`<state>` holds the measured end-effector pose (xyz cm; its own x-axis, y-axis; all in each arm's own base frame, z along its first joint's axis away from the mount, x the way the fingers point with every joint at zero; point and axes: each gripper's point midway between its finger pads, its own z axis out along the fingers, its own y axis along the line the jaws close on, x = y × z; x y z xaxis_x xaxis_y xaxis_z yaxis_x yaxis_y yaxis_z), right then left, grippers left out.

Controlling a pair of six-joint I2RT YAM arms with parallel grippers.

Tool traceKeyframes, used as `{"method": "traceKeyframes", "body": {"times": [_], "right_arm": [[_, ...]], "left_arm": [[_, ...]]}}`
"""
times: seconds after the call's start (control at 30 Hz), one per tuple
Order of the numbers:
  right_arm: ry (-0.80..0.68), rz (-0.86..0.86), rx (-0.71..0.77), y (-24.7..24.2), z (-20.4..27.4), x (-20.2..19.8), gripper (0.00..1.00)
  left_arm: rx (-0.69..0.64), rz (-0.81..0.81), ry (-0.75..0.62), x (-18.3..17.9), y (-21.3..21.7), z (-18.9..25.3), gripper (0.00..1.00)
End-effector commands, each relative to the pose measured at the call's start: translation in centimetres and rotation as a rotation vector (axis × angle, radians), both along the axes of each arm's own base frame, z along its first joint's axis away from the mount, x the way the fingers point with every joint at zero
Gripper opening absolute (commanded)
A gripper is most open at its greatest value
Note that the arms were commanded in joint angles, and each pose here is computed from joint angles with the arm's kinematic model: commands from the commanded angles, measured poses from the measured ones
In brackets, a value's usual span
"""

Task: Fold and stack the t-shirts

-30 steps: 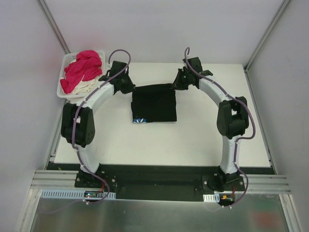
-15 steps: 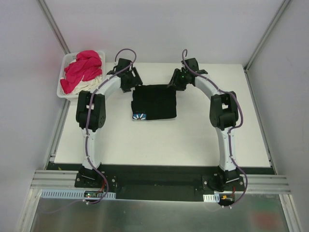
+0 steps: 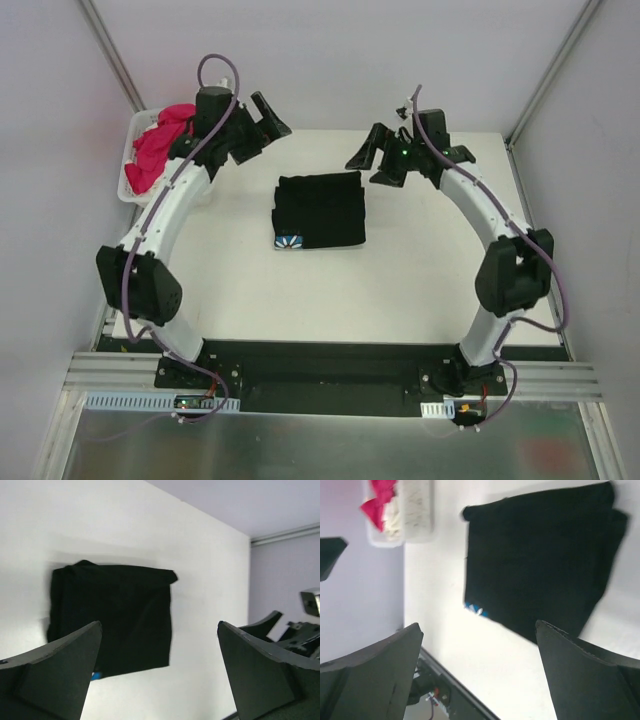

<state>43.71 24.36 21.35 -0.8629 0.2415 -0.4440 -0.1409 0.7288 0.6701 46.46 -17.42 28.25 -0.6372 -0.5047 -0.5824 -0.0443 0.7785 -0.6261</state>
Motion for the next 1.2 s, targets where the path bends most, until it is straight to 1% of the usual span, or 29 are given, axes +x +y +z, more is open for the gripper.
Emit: {"method": "traceKeyframes", "body": {"times": [0.0, 0.03, 0.07, 0.1, 0.13, 0.2, 0.23, 0.27, 0.3, 0.33, 0.4, 0.43, 0.6, 0.63, 0.73, 0.8, 0.87, 0.9, 0.93, 1.0, 1.03, 1.07, 1.1, 1.13, 1.17], "right_arm": [[-0.002, 0.058, 0.172, 3.9, -1.3, -3.0, 0.96], [-0.015, 0.064, 0.173, 4.3, -1.9, -2.9, 0.96], [-0.009, 0.082, 0.169, 4.6, -2.8, -3.2, 0.95], [0.017, 0.106, 0.162, 5.2, -4.7, -3.8, 0.93], [-0.001, 0.118, 0.153, 5.4, -5.2, -3.6, 0.93], [0.007, 0.126, 0.125, 5.5, -7.2, -3.5, 0.93], [-0.003, 0.132, 0.108, 5.4, -7.8, -3.3, 0.92], [-0.003, 0.128, 0.098, 5.3, -8.3, -3.0, 0.91], [0.002, 0.119, 0.088, 4.9, -8.9, -2.7, 0.91], [0.013, 0.114, 0.077, 4.8, -9.8, -2.5, 0.91], [0.019, 0.114, 0.052, 4.6, -11.0, -2.5, 0.89], [0.026, 0.111, 0.046, 4.5, -11.4, -2.6, 0.89], [0.085, 0.097, -0.022, 2.7, -14.8, -5.3, 0.89], [0.096, 0.095, -0.031, 2.4, -15.2, -5.8, 0.89], [0.099, 0.101, -0.029, 2.1, -16.1, -6.6, 0.89], [0.107, 0.099, -0.041, 1.8, -16.4, -6.9, 0.89], [0.097, 0.109, -0.025, 2.1, -15.4, -6.8, 0.89], [0.084, 0.121, -0.010, 2.4, -13.6, -6.6, 0.89], [0.049, 0.132, 0.002, 2.7, -11.8, -6.1, 0.89], [0.011, 0.137, -0.010, 2.4, -8.2, -5.9, 0.92], [-0.087, 0.138, -0.006, 2.8, -4.0, -4.0, 0.94], [-0.113, 0.130, -0.009, 2.7, -2.3, -3.4, 0.96], [-0.115, 0.106, -0.019, 2.2, -1.1, -2.5, 0.99], [-0.183, 0.086, 0.007, 2.4, 2.2, -0.8, 1.00], [-0.188, 0.063, 0.031, 2.4, 3.3, 0.2, 1.00]], "left_arm": [[-0.201, -0.020, 0.112, -0.9, -2.6, -4.3, 0.99], [-0.212, -0.003, 0.142, -0.4, -2.7, -5.8, 0.99], [-0.246, 0.006, 0.126, 0.4, -3.1, -5.9, 0.99], [-0.259, -0.005, 0.138, 0.7, -3.4, -6.8, 0.98], [-0.263, -0.001, 0.158, 1.3, -3.7, -8.1, 0.98], [-0.289, -0.010, 0.117, 2.8, -4.2, -8.0, 0.97], [-0.282, -0.005, 0.121, 3.5, -4.3, -9.2, 0.97], [-0.287, -0.003, 0.106, 4.1, -4.4, -9.4, 0.97], [-0.306, -0.011, 0.065, 5.1, -4.4, -9.0, 0.97], [-0.306, -0.009, 0.080, 5.6, -4.6, -10.5, 0.97], [-0.331, -0.008, 0.060, 6.7, -4.9, -10.9, 0.97], [-0.323, 0.011, 0.078, 7.2, -4.7, -12.5, 0.97], [-0.283, 0.071, 0.102, 9.2, -4.2, -15.9, 0.97], [-0.266, 0.086, 0.129, 9.2, -4.0, -17.3, 0.98], [-0.227, 0.119, 0.159, 9.3, -3.2, -19.0, 0.98], [-0.224, 0.097, 0.168, 9.0, -3.2, -19.3, 0.98], [-0.220, 0.062, 0.147, 8.7, -3.5, -18.1, 0.98], [-0.222, 0.036, 0.131, 8.6, -3.7, -17.2, 0.98], [-0.219, 0.015, 0.097, 8.5, -3.7, -15.3, 0.99], [-0.169, -0.038, 0.036, 8.3, -3.7, -12.1, 0.99], [-0.156, -0.058, -0.020, 7.9, -3.5, -9.0, 0.99], [-0.121, -0.089, -0.088, 7.9, -3.4, -6.4, 0.99], [-0.103, -0.101, -0.094, 7.1, -3.1, -5.3, 0.99], [-0.095, -0.119, -0.164, 6.1, -2.9, -1.9, 0.99], [-0.091, -0.126, -0.172, 5.3, -2.8, -1.2, 0.99]]}}
